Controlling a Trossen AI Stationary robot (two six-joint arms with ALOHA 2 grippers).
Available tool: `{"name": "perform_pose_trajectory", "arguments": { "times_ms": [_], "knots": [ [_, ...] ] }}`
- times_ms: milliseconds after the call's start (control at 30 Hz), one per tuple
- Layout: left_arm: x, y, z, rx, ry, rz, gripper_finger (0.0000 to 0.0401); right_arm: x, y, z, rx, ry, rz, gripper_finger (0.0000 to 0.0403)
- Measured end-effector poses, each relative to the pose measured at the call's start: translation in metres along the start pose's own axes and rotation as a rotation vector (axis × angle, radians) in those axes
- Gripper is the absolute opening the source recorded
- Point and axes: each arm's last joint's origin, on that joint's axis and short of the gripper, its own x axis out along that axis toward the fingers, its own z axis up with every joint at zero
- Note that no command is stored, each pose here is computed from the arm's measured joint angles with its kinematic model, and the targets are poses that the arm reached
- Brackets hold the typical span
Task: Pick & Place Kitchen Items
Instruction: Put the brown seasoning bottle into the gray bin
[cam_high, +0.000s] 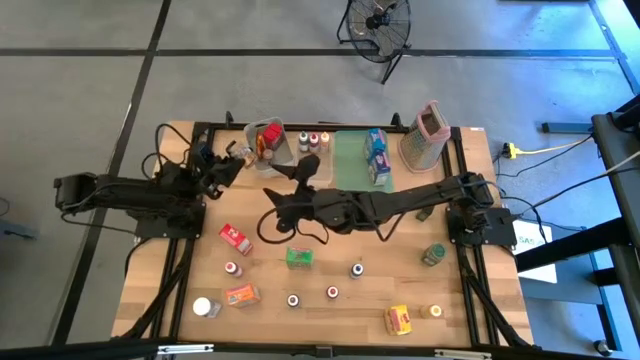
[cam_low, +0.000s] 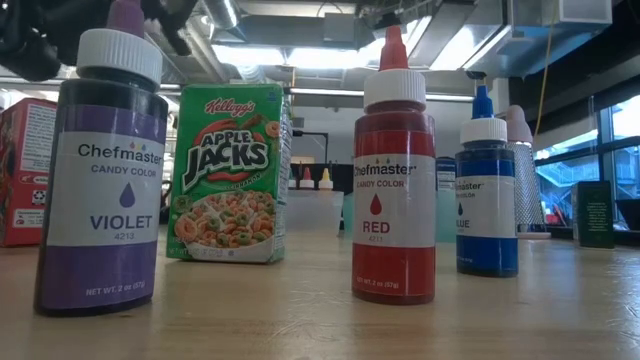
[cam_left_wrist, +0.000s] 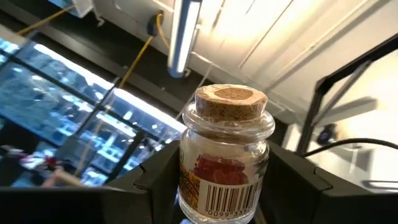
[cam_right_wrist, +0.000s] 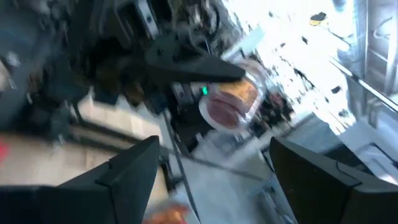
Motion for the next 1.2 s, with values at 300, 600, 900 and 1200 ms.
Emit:
{"name": "perform_pose_trajectory", "arguments": {
  "times_ms": [300, 600, 900, 1200],
  "knots": [
    [0.023, -0.005, -0.011, -0.024, 0.016, -0.081, 0.0194, 0.002, 0.005, 0.007, -0.022, -0.116, 0.008, 0.0307],
    [0.036, -0.002, -0.019, -0.044, 0.035, -0.118, 0.0194, 0.002, 0.000, 0.010, 0.011, -0.119, -0.059, 0.0300],
    [0.044, -0.001, -0.021, -0.066, 0.017, -0.129, 0.0194, 0.007, -0.008, 0.007, 0.000, -0.109, -0.091, 0.0274],
    [0.046, -0.002, -0.020, -0.089, 0.021, -0.148, 0.0194, 0.012, -0.012, 0.002, -0.024, -0.065, -0.120, 0.0272]
  ]
}}
